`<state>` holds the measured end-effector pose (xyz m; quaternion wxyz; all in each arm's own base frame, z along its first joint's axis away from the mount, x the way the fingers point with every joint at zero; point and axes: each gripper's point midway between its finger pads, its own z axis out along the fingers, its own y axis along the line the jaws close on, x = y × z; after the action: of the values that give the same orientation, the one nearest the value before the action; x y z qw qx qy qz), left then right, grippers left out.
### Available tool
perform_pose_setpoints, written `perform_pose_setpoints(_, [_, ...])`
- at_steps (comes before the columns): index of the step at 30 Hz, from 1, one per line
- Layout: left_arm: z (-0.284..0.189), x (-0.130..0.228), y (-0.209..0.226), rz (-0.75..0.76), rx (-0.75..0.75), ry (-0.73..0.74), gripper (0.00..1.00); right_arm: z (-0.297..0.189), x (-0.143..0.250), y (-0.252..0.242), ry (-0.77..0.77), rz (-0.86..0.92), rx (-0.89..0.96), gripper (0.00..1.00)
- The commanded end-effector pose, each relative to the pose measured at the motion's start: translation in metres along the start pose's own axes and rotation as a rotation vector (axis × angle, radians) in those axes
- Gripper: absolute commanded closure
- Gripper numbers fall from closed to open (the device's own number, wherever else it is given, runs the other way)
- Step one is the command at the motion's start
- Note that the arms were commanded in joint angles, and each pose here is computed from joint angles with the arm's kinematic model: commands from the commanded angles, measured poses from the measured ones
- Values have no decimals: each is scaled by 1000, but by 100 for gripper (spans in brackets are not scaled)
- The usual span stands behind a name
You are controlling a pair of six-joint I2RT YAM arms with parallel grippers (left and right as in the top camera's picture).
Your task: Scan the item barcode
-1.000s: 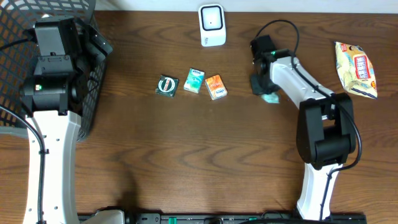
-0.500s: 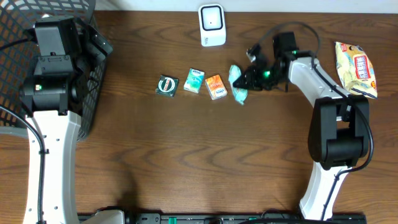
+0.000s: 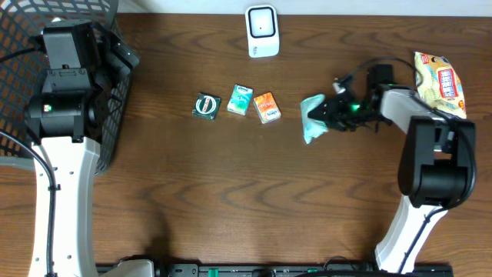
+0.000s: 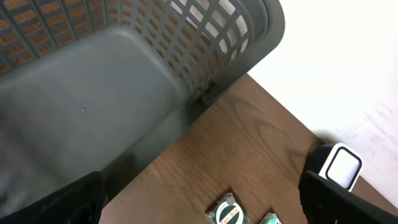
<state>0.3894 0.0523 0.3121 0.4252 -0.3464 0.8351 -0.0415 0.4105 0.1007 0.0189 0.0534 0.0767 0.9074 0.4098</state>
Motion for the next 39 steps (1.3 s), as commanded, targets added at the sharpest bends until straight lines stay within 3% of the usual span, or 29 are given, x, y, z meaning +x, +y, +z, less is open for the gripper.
perform_pose_setpoints(1, [-2, -2, 2, -16, -2, -6, 2, -13, -8, -19, -40, 30, 56, 47])
perform_pose_setpoints(12, [-2, -2, 2, -15, -2, -6, 2, -62, -29, -9, -53, 41, 134, 47])
perform_pose_setpoints(19, [-2, -2, 2, -15, -2, -6, 2, -38, -15, -15, 8, -18, 315, 48])
perform_pose_setpoints(30, [-2, -2, 2, -16, -2, -6, 2, 0, 2, -1, 70, -136, 426, 48])
perform_pose_setpoints(34, [-2, -2, 2, -16, -2, -6, 2, 8, 7, -3, 88, -135, 430, 56])
perform_pose_setpoints(39, [-2, -2, 2, -16, -2, -6, 2, 10, 9, -6, 98, -130, 437, 85])
